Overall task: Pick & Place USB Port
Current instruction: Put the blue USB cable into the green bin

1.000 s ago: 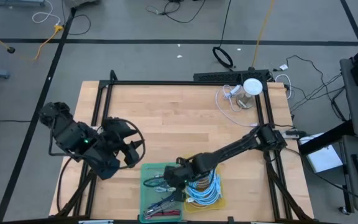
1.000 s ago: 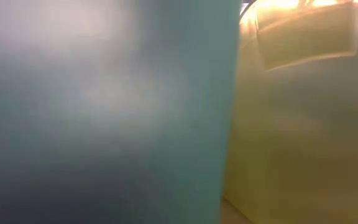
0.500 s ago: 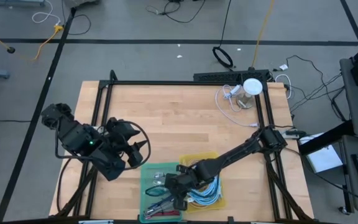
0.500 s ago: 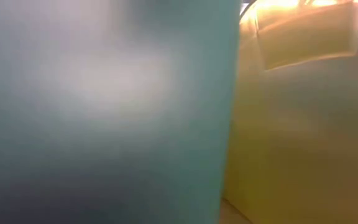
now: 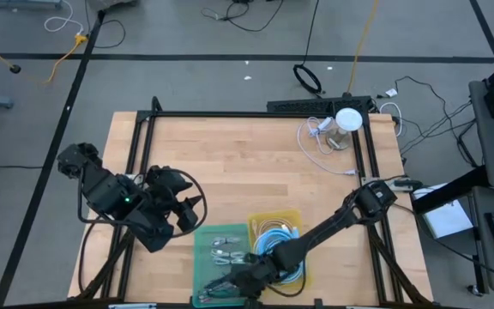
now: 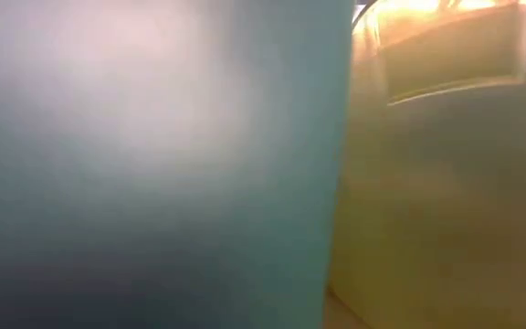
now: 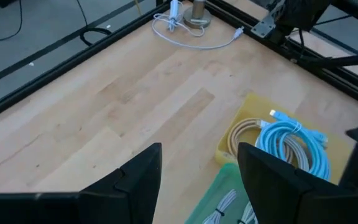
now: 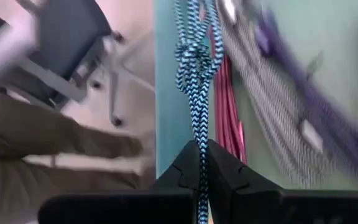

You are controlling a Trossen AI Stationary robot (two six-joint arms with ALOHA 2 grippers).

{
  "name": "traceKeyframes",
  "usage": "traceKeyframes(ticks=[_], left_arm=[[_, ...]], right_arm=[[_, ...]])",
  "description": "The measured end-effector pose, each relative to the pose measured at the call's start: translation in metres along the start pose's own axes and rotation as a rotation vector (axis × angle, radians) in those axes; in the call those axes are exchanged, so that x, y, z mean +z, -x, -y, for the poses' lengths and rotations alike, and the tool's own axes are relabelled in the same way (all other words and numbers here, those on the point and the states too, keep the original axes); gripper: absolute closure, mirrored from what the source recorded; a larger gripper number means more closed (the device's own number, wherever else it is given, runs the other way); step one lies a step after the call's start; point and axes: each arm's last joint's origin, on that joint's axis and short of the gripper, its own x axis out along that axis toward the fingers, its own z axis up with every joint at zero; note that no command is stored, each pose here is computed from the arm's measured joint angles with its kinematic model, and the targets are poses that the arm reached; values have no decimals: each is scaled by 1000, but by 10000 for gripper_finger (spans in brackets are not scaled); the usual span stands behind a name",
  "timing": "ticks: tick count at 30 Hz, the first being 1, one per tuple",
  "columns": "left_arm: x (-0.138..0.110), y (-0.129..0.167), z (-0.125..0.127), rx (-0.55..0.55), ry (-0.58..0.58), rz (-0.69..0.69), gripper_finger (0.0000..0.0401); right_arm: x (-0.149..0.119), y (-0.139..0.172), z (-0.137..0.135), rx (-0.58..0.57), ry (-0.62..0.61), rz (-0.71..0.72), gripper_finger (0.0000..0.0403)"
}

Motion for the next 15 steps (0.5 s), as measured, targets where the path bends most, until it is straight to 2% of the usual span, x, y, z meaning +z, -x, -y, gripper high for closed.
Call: traceKeyframes(ticks=[11, 15], left_arm=[[-14, -9, 5, 11, 38, -20, 187], [-14, -9, 5, 11, 46, -20, 187]], right_arm=[[-7, -1, -7, -6, 16, 6, 403], [-7, -2, -8, -3, 37, 5, 389]])
